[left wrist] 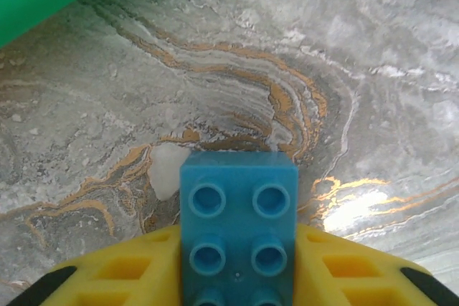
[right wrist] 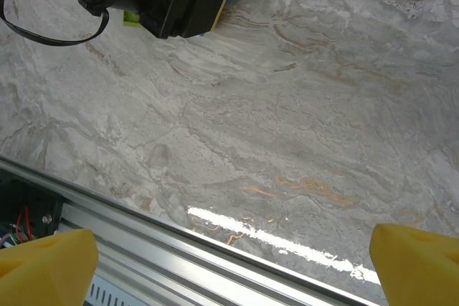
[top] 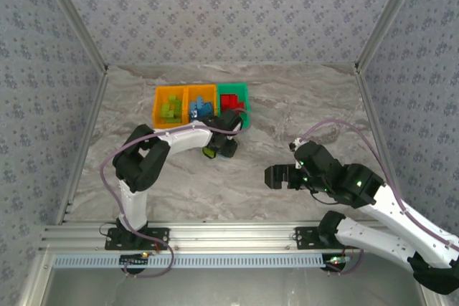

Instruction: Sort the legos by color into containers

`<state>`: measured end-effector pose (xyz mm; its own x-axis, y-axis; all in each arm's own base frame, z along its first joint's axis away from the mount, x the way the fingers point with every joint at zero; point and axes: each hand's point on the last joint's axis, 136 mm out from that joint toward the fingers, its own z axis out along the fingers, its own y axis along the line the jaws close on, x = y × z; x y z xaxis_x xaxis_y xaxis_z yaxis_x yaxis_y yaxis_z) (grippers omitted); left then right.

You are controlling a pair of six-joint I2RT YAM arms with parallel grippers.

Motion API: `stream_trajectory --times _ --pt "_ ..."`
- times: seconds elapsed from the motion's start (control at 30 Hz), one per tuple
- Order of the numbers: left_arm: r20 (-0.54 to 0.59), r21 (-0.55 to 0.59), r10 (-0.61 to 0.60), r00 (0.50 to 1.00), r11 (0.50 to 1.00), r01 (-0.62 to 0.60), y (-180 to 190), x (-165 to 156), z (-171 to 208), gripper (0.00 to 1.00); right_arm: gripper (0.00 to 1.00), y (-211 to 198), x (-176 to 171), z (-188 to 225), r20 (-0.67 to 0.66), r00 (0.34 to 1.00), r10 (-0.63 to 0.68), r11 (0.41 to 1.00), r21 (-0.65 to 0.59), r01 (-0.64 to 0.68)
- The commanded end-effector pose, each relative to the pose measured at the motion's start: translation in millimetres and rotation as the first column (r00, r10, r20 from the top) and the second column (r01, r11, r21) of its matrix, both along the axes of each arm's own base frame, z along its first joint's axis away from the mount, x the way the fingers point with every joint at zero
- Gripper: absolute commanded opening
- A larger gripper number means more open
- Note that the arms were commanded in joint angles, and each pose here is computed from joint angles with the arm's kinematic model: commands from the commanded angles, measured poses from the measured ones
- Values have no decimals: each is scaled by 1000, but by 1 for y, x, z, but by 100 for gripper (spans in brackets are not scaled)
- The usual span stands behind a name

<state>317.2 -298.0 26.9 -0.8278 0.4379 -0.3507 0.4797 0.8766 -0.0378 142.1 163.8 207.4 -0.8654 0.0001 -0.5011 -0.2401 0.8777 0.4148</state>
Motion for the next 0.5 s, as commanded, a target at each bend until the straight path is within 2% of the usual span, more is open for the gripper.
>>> stream_trajectory --times 0.0,0.07,0.13,0.27,0.37,0.47 --pt "-43 -2 -5 999 1000 5 -3 -5 -1 32 100 4 0 1 7 1000 1 1000 15 -1" --pt "-28 -12 -10 1000 1000 9 -3 -4 5 26 100 7 1 4 26 1000 6 1000 24 -6" --pt "3 -42 -14 1000 999 14 -5 -3 20 25 100 8 3 9 46 999 -1 1000 28 0" --pt "146 -107 14 989 994 1 0 11 75 24 100 7 6 14 70 997 -12 999 33 10" --pt "281 -139 75 957 990 -37 17 35 116 24 100 6 6 15 74 997 -14 999 30 12" --pt "343 -148 145 928 984 -99 40 67 134 23 100 4 6 14 73 997 -20 999 27 18"
